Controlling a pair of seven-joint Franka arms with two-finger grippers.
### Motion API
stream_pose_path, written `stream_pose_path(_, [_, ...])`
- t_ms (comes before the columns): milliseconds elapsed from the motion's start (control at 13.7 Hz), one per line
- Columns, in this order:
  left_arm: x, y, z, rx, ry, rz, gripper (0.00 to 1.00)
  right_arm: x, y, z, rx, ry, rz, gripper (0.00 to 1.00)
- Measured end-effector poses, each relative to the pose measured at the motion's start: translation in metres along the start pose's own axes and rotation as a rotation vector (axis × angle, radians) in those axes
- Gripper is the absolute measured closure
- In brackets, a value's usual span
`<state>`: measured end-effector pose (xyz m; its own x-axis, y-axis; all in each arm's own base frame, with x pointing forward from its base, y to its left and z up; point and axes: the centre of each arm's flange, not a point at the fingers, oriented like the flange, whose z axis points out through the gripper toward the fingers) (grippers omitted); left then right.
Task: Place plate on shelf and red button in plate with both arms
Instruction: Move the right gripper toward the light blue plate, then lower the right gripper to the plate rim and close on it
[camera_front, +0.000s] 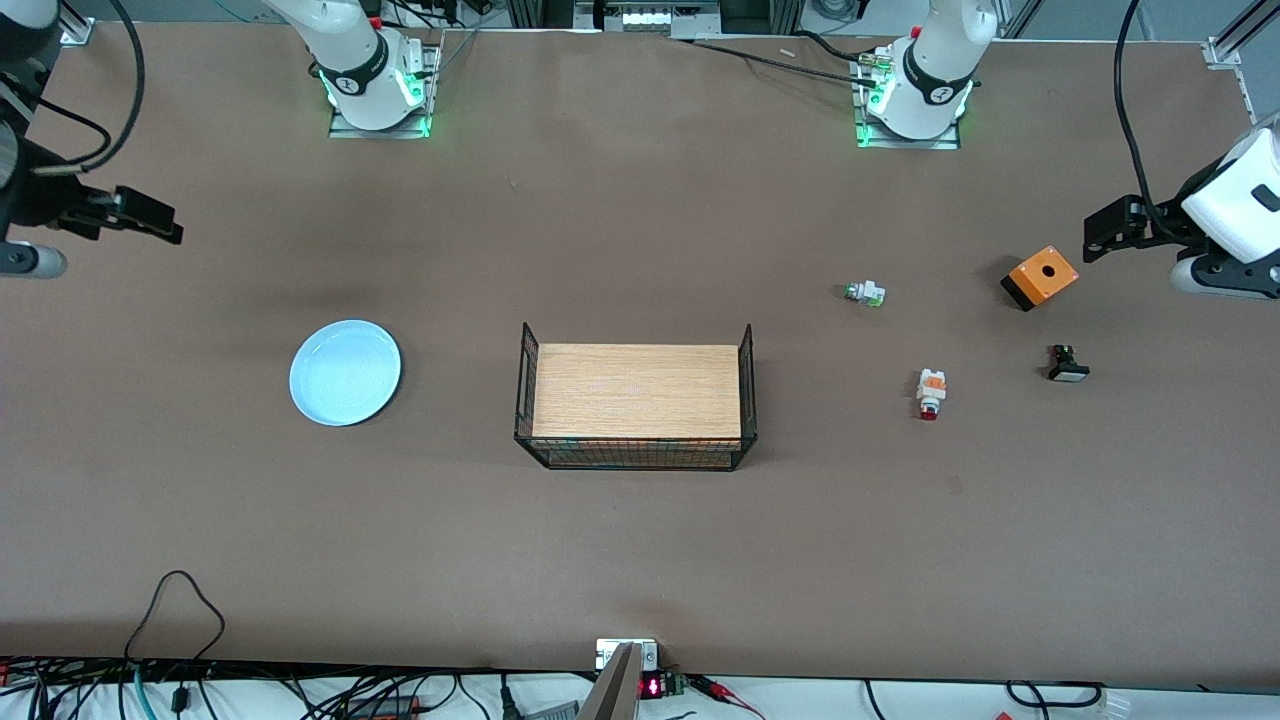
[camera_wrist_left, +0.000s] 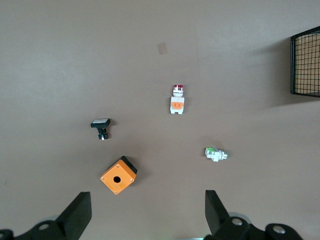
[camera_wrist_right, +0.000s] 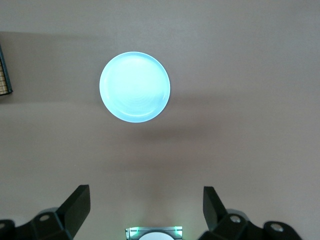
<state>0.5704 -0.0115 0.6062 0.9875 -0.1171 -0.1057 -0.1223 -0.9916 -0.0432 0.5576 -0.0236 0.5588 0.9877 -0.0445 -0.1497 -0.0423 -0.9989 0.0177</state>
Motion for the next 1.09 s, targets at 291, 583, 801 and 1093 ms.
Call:
stream_pose_path(291, [-0.004,-0.007,-0.002,-0.002,-0.009,-0.013,0.00,0.055,-0.008,0.089,-0.055,-0.018,-0.018,0.00])
stream_pose_path(583, [-0.009,-0.012,-0.007,-0.001,-0.006,-0.023,0.00,0.066,-0.008,0.171,-0.062,0.013,-0.031,0.00])
stream_pose_path(801, [-0.009,-0.010,-0.007,-0.001,-0.006,-0.019,0.00,0.059,0.001,0.228,-0.061,0.039,-0.023,0.00])
stream_pose_path(1093, [-0.008,-0.002,-0.007,-0.001,-0.006,0.031,0.00,0.064,0.021,0.292,-0.068,0.075,-0.027,0.00])
